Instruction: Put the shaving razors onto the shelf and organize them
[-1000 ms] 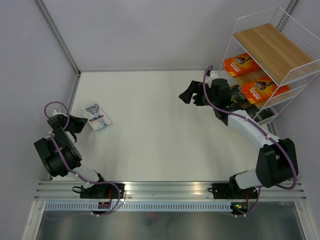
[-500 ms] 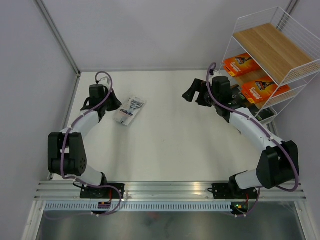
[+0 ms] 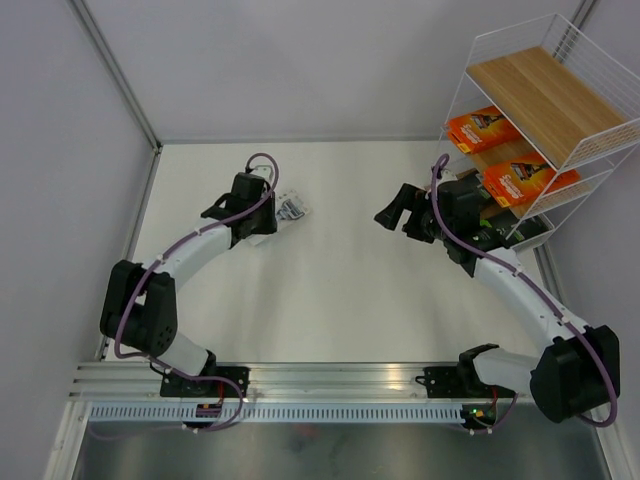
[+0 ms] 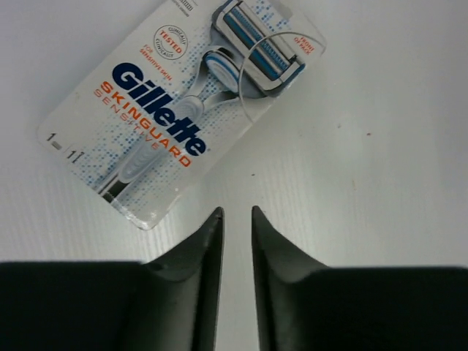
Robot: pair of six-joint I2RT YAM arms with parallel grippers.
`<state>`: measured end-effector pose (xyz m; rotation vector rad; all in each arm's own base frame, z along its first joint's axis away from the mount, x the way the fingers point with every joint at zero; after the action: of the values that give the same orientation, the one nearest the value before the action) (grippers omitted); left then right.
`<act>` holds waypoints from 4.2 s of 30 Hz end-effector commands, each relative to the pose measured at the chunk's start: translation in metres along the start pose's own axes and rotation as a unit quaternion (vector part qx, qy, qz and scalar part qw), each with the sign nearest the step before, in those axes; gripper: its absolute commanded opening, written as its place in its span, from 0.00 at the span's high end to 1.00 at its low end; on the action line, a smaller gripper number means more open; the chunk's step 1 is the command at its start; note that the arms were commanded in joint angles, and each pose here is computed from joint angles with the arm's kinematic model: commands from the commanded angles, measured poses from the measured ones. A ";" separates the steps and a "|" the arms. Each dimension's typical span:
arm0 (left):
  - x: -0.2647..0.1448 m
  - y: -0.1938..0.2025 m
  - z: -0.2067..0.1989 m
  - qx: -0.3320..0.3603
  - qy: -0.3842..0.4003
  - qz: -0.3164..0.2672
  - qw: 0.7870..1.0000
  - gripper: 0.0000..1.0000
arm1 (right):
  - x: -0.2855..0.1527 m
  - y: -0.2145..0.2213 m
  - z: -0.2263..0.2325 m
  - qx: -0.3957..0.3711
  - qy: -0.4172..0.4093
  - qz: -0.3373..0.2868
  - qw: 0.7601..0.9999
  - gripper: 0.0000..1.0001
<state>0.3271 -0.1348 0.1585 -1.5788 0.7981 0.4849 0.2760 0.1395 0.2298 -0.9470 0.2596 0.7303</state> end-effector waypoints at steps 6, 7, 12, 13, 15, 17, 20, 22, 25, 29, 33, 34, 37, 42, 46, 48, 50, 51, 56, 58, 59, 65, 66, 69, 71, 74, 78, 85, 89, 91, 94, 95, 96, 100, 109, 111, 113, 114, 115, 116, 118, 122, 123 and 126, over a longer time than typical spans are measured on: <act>0.018 -0.035 0.025 0.026 -0.060 -0.010 0.998 0.09 | 0.021 0.018 0.013 0.094 -0.107 -0.005 0.990 0.02; 0.028 -0.037 0.040 0.018 -0.065 0.000 0.998 0.08 | 0.026 0.021 0.014 0.100 -0.108 -0.001 0.989 0.02; 0.049 -0.065 0.059 0.028 0.015 0.002 0.999 0.08 | 0.041 0.030 0.019 0.106 -0.094 -0.012 0.990 0.02; 0.056 -0.067 0.060 0.051 0.030 0.006 0.998 0.08 | 0.044 0.033 0.020 0.107 -0.101 -0.015 0.989 0.02; 0.064 -0.067 0.060 0.092 0.050 0.011 0.994 0.08 | 0.048 0.037 0.021 0.112 -0.109 -0.015 0.988 0.02; 0.074 -0.067 0.060 0.121 0.072 0.018 0.990 0.08 | 0.053 0.042 0.021 0.116 -0.117 -0.012 0.986 0.02; 0.093 -0.065 0.061 0.136 0.095 0.029 0.986 0.09 | 0.059 0.048 0.018 0.116 -0.107 0.000 0.987 0.02; 0.100 -0.069 0.062 0.135 0.121 0.027 0.983 0.10 | 0.060 0.050 0.014 0.108 -0.093 0.003 0.990 0.02; 0.111 -0.067 0.066 0.143 0.141 0.031 0.979 0.12 | 0.060 0.048 0.011 0.092 -0.075 0.001 0.993 0.02; 0.120 -0.067 0.068 0.164 0.155 0.034 0.974 0.13 | 0.062 0.045 0.010 0.069 -0.070 -0.002 0.995 0.02; 0.126 -0.064 0.066 0.160 0.203 0.060 0.964 0.14 | 0.070 0.045 0.008 0.063 -0.062 0.003 0.996 0.02; 0.128 -0.058 0.064 0.155 0.221 0.076 0.960 0.14 | 0.072 0.044 0.009 0.063 -0.062 0.004 0.996 0.02; 0.129 -0.050 0.061 0.157 0.250 0.098 0.950 0.22 | 0.077 0.046 0.007 0.065 -0.056 0.012 0.996 0.02; 0.133 -0.050 0.067 0.151 0.250 0.112 0.950 0.25 | 0.081 0.045 0.007 0.063 -0.052 0.015 0.997 0.02; 0.137 -0.051 0.068 0.129 0.273 0.138 0.943 0.32 | 0.082 0.042 0.008 0.062 -0.051 0.010 0.997 0.02; 0.139 -0.048 0.066 0.115 0.290 0.151 0.938 0.48 | 0.084 0.042 0.008 0.063 -0.050 0.013 0.997 0.02; 0.138 -0.046 0.064 0.110 0.298 0.154 0.936 0.60 | 0.085 0.041 0.009 0.063 -0.051 0.014 0.997 0.02; 0.138 -0.044 0.064 0.110 0.301 0.157 0.934 0.64 | 0.086 0.041 0.009 0.064 -0.050 0.016 0.997 0.02; 0.136 -0.044 0.063 0.111 0.310 0.156 0.931 0.98 | 0.085 0.040 0.010 0.063 -0.052 0.015 0.997 0.02; 0.132 -0.047 0.061 0.111 0.318 0.150 0.930 0.98 | 0.084 0.040 0.010 0.064 -0.050 0.015 0.997 0.02; 0.129 -0.050 0.060 0.108 0.317 0.148 0.931 0.98 | 0.083 0.040 0.010 0.063 -0.052 0.015 0.997 0.02; 0.088 -0.088 0.048 0.132 0.281 0.083 0.947 0.98 | 0.077 0.039 0.010 0.067 -0.044 0.011 0.997 0.02; 0.082 -0.087 0.046 0.136 0.276 0.080 0.948 0.98 | 0.076 0.041 0.009 0.069 -0.039 0.016 0.997 0.02; 0.061 -0.092 0.036 0.168 0.220 0.054 0.959 0.98 | 0.070 0.043 0.004 0.073 -0.022 0.014 0.997 0.02; 0.045 -0.096 0.021 0.202 0.200 0.027 0.958 0.98 | 0.064 0.043 0.003 0.073 -0.016 0.008 0.997 0.02; 0.034 -0.081 0.006 0.218 0.164 0.028 0.962 0.98 | 0.054 0.048 -0.004 0.074 0.001 0.003 0.997 0.02; 0.030 -0.055 -0.011 0.221 0.073 0.027 0.972 0.98 | 0.041 0.054 -0.015 0.078 0.028 -0.002 0.997 0.02; 0.018 -0.010 -0.039 0.158 0.040 0.039 0.986 0.98 | 0.016 0.060 -0.028 0.083 0.057 -0.011 0.995 0.02; 0.011 -0.003 -0.036 0.108 0.018 0.044 0.993 0.85 | 0.008 0.067 -0.032 0.086 0.055 -0.010 0.995 0.02; 0.008 -0.003 -0.033 0.090 -0.001 0.036 0.995 0.71 | 0.005 0.069 -0.033 0.088 0.051 -0.016 0.995 0.02; 0.010 -0.003 -0.022 0.107 -0.046 0.030 0.993 0.14 | 0.004 0.071 -0.031 0.080 0.025 -0.020 0.996 0.02; 0.012 -0.003 -0.022 0.116 -0.045 0.031 0.992 0.14 | 0.004 0.071 -0.031 0.080 0.025 -0.020 0.996 0.02; 0.015 -0.005 -0.017 0.126 -0.065 0.029 0.989 0.08 | 0.004 0.072 -0.029 0.073 0.010 -0.019 0.997 0.02; 0.026 -0.014 -0.018 0.177 -0.079 0.030 0.981 0.09 | 0.011 0.067 -0.027 0.073 0.008 -0.028 0.997 0.02; 0.062 -0.003 -0.031 0.286 -0.117 0.062 0.949 0.13 | 0.010 0.057 -0.027 0.066 0.028 -0.049 0.996 0.02; 0.068 -0.002 -0.029 0.295 -0.137 0.064 0.944 0.14 | 0.010 0.060 -0.030 0.064 0.039 -0.039 0.996 0.02; 0.076 0.001 -0.029 0.307 -0.158 0.070 0.936 0.15 | 0.010 0.060 -0.031 0.065 0.041 -0.039 0.996 0.02; 0.078 0.002 -0.029 0.316 -0.163 0.069 0.932 0.17 | 0.011 0.061 -0.031 0.066 0.042 -0.038 0.996 0.02; 0.085 0.004 -0.029 0.323 -0.169 0.074 0.928 0.18 | 0.011 0.061 -0.031 0.067 0.042 -0.038 0.996 0.02; 0.087 0.005 -0.029 0.329 -0.174 0.077 0.925 0.18 | 0.012 0.061 -0.031 0.067 0.042 -0.038 0.996 0.02; 0.095 0.010 -0.028 0.352 -0.184 0.087 0.914 0.19 | 0.014 0.062 -0.033 0.067 0.045 -0.034 0.996 0.02; 0.102 0.016 -0.023 0.371 -0.223 0.096 0.896 0.25 | 0.018 0.062 -0.034 0.066 0.049 -0.031 0.996 0.02; 0.102 0.016 -0.021 0.375 -0.230 0.097 0.893 0.26 | 0.018 0.062 -0.035 0.067 0.051 -0.030 0.996 0.02; 0.106 0.024 -0.014 0.392 -0.248 0.112 0.879 0.31 | 0.020 0.062 -0.035 0.067 0.052 -0.031 0.996 0.02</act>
<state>0.3798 -0.1808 0.0839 -0.6916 0.6567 0.5643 0.2407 0.1419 0.1442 -0.8515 0.4116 0.6387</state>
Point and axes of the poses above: each gripper's point midway between its finger pads, its own x axis out along the fingers, its own z axis along the line the jaws close on, y = z × x, the point moved 7 cm from there along -x, back along the fingers, and after that the axes turned 2 degrees about -x, right-handed, at the moved point
